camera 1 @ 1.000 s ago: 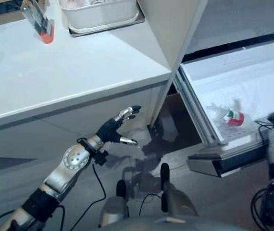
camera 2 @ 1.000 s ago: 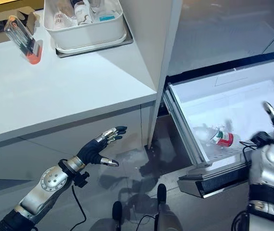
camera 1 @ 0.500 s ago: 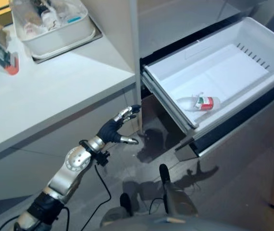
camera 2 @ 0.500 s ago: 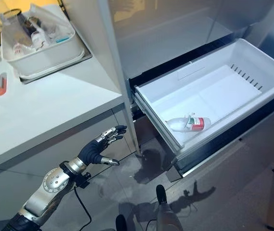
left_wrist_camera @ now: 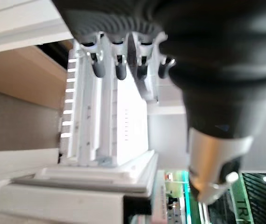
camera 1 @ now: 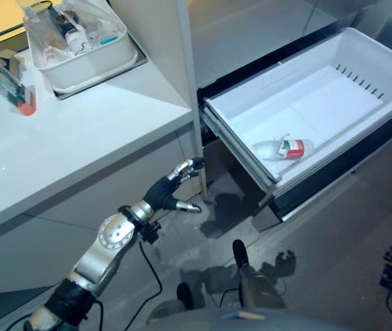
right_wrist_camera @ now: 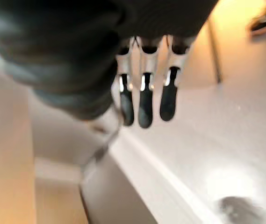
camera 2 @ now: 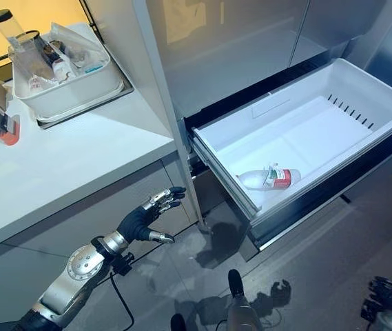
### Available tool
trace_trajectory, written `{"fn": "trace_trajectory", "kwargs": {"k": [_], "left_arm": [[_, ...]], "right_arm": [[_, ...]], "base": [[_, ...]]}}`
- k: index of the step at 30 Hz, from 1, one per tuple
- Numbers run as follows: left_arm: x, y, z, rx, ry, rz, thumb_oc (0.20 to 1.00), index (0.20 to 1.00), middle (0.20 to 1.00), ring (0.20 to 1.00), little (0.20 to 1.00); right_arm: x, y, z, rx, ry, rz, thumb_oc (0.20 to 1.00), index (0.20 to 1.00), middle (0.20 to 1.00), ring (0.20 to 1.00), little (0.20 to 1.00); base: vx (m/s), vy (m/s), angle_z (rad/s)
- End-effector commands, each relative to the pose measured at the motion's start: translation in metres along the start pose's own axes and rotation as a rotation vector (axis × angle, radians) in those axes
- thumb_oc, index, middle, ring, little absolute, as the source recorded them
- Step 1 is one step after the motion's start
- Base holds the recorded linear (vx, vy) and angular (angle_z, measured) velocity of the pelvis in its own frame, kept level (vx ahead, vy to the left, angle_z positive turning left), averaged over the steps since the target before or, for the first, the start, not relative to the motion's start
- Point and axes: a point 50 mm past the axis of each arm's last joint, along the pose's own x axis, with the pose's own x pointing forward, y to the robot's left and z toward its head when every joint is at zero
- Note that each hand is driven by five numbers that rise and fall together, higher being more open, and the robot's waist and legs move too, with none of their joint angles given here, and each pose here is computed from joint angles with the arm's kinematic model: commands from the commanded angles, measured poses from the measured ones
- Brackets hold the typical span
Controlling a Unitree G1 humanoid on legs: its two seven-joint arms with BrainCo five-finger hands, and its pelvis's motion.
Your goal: Take the drinks into the refrigerator
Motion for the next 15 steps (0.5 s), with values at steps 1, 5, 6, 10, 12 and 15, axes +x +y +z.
{"fn": "trace_trajectory", "kwargs": {"k": [1,5,6,10,12,15], "left_arm": [[0.000,0.002,0.003,0.024,-0.016,-0.019,1.000,1.000,1.000,1.000,1.000],[-0.001,0.000,0.007,0.011,-0.033,-0.025,1.000,1.000,1.000,1.000,1.000],[-0.001,0.000,0.009,0.014,-0.042,-0.023,1.000,1.000,1.000,1.000,1.000],[0.003,-0.002,0.017,0.002,-0.083,-0.016,1.000,1.000,1.000,1.000,1.000],[0.005,-0.003,0.019,-0.004,-0.100,-0.014,1.000,1.000,1.000,1.000,1.000],[0.010,-0.005,0.024,-0.003,-0.129,-0.010,1.000,1.000,1.000,1.000,1.000]], "right_arm": [[0.009,0.019,0.053,-0.150,-0.187,0.057,0.200,0.200,0.200,0.200,0.200],[0.005,0.059,0.114,-0.279,-0.403,0.168,0.200,0.200,0.200,0.200,0.200],[0.001,0.069,0.132,-0.302,-0.470,0.195,0.200,0.200,0.200,0.200,0.200],[-0.014,0.104,0.191,-0.367,-0.660,0.251,0.200,0.200,0.200,0.200,0.200],[-0.024,0.117,0.217,-0.396,-0.746,0.267,0.200,0.200,0.200,0.200,0.200],[-0.046,0.133,0.269,-0.447,-0.913,0.261,0.200,0.200,0.200,0.200,0.200]], "base": [[0.00,0.000,0.00],[-0.01,-0.007,0.12],[-0.02,-0.004,0.20],[-0.01,-0.004,0.12],[-0.02,-0.005,0.07],[-0.04,0.007,0.17]]}}
